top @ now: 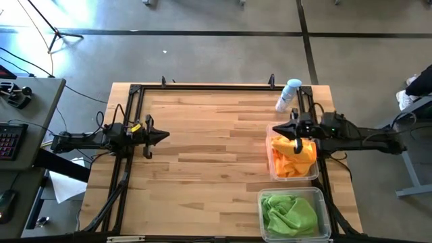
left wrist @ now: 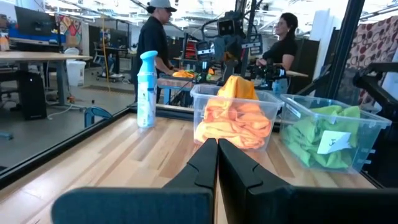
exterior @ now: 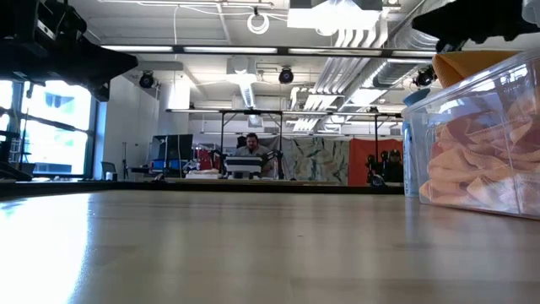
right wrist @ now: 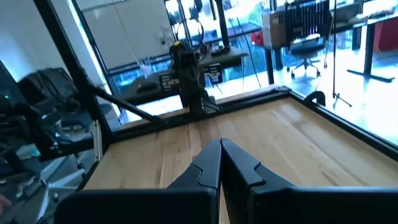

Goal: Sort microfiber towel by color & place in baskets
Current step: Return to Home Position

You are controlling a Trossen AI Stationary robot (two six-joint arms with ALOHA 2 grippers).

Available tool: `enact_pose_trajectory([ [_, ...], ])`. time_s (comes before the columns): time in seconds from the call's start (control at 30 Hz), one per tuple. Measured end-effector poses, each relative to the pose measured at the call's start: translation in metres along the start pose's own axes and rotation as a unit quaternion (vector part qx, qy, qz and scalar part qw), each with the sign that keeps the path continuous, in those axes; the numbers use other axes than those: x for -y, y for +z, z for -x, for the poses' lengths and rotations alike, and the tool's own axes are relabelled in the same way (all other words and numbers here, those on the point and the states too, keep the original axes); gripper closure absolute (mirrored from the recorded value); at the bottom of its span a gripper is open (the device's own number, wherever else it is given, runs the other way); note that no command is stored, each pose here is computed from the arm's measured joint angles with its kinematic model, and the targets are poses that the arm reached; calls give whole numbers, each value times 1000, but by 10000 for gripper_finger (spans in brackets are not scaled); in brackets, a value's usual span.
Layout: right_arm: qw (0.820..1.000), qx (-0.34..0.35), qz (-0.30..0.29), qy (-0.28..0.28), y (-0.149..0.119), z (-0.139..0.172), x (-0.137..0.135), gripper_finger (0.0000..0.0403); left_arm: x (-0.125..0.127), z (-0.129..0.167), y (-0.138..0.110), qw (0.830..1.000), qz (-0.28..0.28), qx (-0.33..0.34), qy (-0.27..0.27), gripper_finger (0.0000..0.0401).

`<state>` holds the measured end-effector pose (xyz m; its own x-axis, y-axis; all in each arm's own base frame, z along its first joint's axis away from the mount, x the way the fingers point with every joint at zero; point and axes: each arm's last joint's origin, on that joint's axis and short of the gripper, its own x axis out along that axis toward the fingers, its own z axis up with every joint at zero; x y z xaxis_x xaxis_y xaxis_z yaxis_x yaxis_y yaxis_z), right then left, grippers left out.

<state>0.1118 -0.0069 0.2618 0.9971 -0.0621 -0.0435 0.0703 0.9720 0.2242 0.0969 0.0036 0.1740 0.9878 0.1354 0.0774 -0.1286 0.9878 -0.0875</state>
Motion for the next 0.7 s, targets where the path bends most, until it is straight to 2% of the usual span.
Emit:
enact_pose_trajectory([
  [0.43, 999, 39, 0, 13, -55, 23, 12, 403, 0, 0, 0, 1000, 0, 0, 0, 400],
  [0.6, 997, 45, 0, 63, -73, 16, 14, 403, 0, 0, 0, 1000, 0, 0, 1, 400],
  [0.7, 996, 49, -20, 78, -81, 13, 15, 403, 0, 0, 0, 1000, 0, -1, 1, 400],
])
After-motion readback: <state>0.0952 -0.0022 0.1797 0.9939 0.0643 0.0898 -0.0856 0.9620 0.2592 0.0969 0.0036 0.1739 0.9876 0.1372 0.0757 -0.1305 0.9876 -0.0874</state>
